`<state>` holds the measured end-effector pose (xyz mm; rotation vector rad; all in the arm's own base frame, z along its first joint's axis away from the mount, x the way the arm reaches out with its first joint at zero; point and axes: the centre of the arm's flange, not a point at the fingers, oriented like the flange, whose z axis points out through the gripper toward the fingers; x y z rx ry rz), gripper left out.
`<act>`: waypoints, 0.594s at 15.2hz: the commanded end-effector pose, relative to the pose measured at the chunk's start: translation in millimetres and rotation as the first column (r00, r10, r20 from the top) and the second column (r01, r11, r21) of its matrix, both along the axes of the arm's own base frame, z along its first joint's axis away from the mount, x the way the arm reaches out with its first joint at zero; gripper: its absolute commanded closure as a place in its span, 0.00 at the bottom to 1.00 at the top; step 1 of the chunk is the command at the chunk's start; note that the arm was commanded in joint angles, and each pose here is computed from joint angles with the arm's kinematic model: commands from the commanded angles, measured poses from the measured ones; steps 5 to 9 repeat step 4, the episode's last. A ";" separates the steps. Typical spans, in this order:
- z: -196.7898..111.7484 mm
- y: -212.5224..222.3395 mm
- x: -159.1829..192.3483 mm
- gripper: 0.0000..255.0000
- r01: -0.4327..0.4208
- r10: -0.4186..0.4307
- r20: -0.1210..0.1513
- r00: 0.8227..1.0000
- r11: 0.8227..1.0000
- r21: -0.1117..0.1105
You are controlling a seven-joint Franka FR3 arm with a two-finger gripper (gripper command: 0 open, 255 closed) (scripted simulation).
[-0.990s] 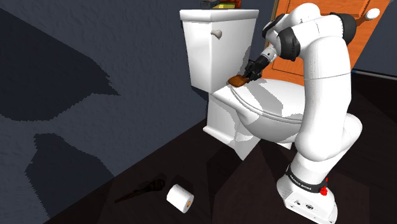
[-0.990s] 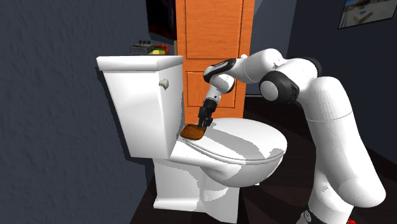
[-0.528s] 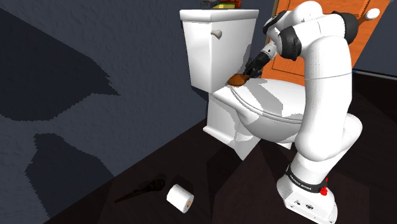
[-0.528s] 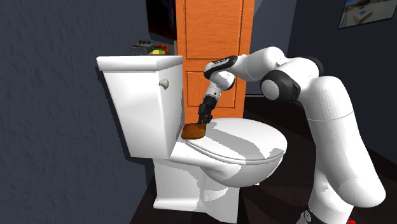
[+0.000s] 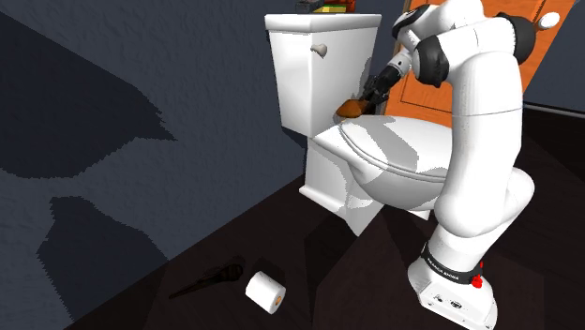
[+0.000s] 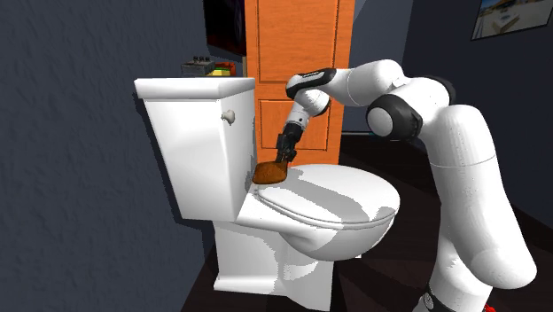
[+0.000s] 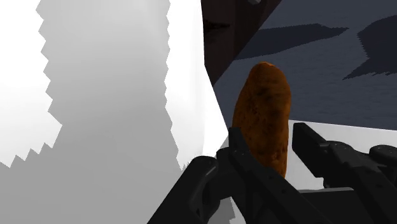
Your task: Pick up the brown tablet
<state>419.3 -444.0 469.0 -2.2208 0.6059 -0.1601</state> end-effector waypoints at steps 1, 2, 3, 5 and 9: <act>11.1 0.2 0.4 1.00 0.000 0.000 0.000 1.000 1.000 0.000; 16.4 0.2 0.4 1.00 0.000 0.000 0.000 1.000 1.000 0.000; 17.2 0.2 0.3 1.00 0.000 0.000 0.000 1.000 1.000 0.000; 17.2 0.2 0.4 1.00 0.000 0.000 0.000 1.000 1.000 0.000; 17.2 0.2 0.4 1.00 0.000 0.000 0.000 1.000 1.000 0.000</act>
